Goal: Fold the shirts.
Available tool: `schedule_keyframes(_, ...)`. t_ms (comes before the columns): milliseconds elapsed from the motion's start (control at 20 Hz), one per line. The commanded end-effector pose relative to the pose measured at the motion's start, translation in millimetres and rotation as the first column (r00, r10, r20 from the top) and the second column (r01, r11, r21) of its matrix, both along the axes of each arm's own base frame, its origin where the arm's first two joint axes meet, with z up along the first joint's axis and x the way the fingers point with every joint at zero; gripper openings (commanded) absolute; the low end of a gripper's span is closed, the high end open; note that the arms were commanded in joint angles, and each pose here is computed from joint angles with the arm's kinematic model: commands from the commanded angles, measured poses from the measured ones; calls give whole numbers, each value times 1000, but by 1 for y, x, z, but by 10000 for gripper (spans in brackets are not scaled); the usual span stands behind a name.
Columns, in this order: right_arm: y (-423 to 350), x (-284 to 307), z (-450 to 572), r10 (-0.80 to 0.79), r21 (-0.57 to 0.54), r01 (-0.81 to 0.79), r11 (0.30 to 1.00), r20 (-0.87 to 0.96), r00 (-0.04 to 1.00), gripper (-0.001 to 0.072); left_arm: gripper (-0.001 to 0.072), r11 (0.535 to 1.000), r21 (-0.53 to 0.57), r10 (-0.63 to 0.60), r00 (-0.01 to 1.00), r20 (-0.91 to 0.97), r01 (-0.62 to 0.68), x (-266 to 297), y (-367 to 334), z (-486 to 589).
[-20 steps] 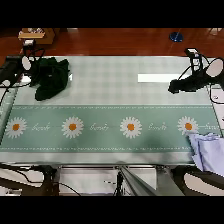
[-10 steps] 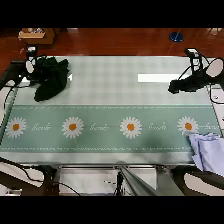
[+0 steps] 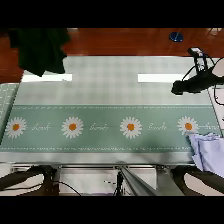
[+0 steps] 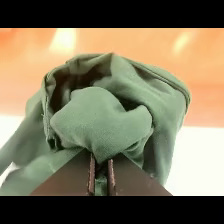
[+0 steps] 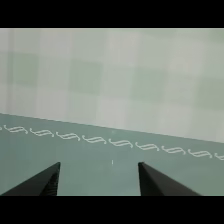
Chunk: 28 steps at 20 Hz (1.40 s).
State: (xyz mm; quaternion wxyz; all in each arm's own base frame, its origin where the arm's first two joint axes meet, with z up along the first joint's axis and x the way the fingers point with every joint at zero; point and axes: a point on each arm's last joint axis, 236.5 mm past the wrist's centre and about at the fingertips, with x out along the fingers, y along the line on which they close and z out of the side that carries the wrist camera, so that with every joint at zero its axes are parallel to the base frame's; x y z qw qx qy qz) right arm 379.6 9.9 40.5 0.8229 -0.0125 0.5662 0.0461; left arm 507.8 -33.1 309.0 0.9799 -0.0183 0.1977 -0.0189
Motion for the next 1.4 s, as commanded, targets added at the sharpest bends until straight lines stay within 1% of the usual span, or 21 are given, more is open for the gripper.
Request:
schedule_keyframes(0,-9,-12,32,3,-45,0,999,64,998,546,25,987,-23,-150,967,206,158,-86,-60,104)
schedule_keyframes(100,-15,-17,55,3,-74,7,997,124,992,547,25,962,-29,-253,929,270,270,-130,-96,133)
schedule_keyframes(250,-28,-26,83,3,-129,23,991,201,980,547,25,907,-34,-393,871,294,420,-169,-148,144)
schedule_keyframes(350,-37,-33,97,2,-171,38,985,232,973,547,25,872,-29,-474,856,207,489,-176,-180,119)
schedule_keyframes(450,-47,-42,103,-2,-210,52,976,230,973,547,25,844,-20,-534,843,65,536,-175,-209,74)
schedule_keyframes(650,-51,-48,103,-7,-226,56,973,214,977,547,25,798,-4,-590,780,-210,603,-165,-266,-43)
schedule_keyframes(750,-51,-48,103,-6,-226,56,972,215,977,547,25,786,-32,-588,730,-348,617,-170,-291,-108)
schedule_keyframes(800,-51,-48,103,-6,-226,56,972,216,976,547,25,770,-53,-596,689,-412,635,-177,-305,-142)
schedule_keyframes(1000,-50,-46,105,-4,-222,56,973,227,974,547,25,717,-181,-647,547,-531,673,-209,-362,-234)
schedule_keyframes(1100,-50,-46,104,-4,-222,56,973,226,974,547,30,709,-190,-648,522,-554,679,-213,-374,-255)
schedule_keyframes(1150,-50,-46,104,-4,-223,56,973,225,974,547,143,705,-175,-649,525,-551,687,-210,-372,-254)
schedule_keyframes(1200,-50,-46,104,-4,-223,56,973,224,975,547,370,710,-139,-637,545,-545,690,-199,-360,-246)
schedule_keyframes(1250,-50,-46,104,-4,-223,56,973,224,975,548,501,734,-90,-602,583,-546,674,-183,-340,-236)
schedule_keyframes(1300,-50,-46,104,-4,-223,56,973,224,975,549,542,766,-26,-549,633,-545,642,-163,-310,-221)
schedule_keyframes(1350,-50,-46,104,-4,-223,56,973,223,975,550,542,804,36,-483,687,-542,594,-143,-274,-205)
